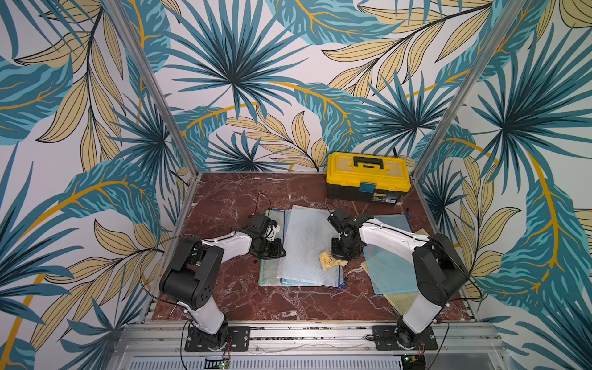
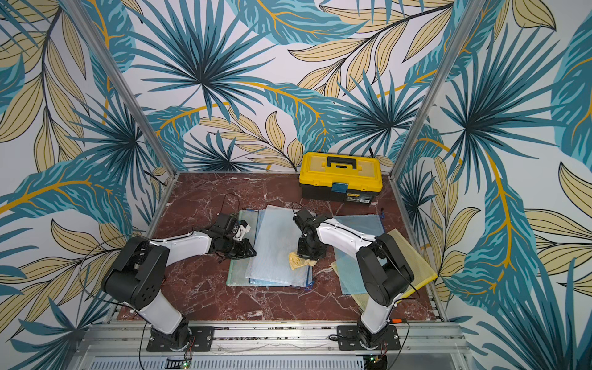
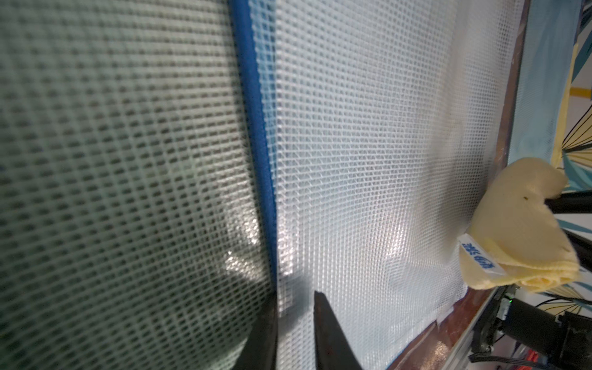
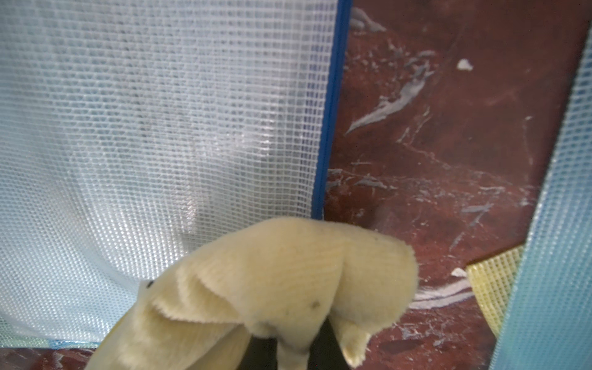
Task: Wipe the document bag
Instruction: Adjust the document bag.
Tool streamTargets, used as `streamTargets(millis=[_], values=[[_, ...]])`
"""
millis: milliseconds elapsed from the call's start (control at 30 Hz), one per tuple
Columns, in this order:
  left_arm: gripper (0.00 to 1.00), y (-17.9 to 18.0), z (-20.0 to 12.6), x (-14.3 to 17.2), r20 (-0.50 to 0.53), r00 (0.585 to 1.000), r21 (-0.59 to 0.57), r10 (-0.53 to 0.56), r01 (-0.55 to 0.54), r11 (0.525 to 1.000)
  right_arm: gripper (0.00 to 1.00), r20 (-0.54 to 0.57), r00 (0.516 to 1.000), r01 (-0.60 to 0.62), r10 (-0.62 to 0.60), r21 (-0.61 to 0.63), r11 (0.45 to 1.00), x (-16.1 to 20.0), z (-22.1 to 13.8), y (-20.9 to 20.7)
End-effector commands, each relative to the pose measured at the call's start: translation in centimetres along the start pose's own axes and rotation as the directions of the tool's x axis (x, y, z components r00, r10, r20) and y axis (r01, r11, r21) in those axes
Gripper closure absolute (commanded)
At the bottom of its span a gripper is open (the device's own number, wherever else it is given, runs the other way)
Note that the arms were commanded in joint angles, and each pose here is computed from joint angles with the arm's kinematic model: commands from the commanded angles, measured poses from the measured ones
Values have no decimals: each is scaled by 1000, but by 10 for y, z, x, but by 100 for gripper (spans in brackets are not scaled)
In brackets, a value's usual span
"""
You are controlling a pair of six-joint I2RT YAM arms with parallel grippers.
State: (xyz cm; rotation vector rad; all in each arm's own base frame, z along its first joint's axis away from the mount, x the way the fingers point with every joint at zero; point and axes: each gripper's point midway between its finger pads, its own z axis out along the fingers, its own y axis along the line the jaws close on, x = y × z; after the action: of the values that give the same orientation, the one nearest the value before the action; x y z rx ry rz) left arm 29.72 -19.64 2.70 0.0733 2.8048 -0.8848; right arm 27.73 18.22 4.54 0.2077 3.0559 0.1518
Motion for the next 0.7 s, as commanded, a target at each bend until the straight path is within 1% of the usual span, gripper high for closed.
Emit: streamTargets(millis=[0, 167, 500, 533, 633, 667], values=[[81, 4, 0, 5, -5, 1000, -7, -4, 4, 1000, 100, -40, 999, 1, 0, 22, 1000, 10, 12, -4], [100, -3, -8, 5, 14, 1000, 12, -2, 1, 1000, 100, -46, 999, 8, -7, 26, 1000, 11, 15, -1], [100, -19, -25, 6, 43, 999, 65, -20, 17, 998, 100, -64, 998, 21, -19, 36, 999, 14, 22, 1], [95, -22, -26, 6, 42, 999, 78, -22, 18, 997, 100, -63, 998, 22, -19, 36, 999, 14, 22, 1], [88, -25, -27, 8, 37, 999, 90, -24, 20, 996, 100, -66, 998, 27, -24, 36, 999, 14, 23, 2], [85, -25, -27, 8, 36, 999, 90, -24, 21, 996, 100, -68, 997, 29, -27, 39, 999, 14, 24, 2]])
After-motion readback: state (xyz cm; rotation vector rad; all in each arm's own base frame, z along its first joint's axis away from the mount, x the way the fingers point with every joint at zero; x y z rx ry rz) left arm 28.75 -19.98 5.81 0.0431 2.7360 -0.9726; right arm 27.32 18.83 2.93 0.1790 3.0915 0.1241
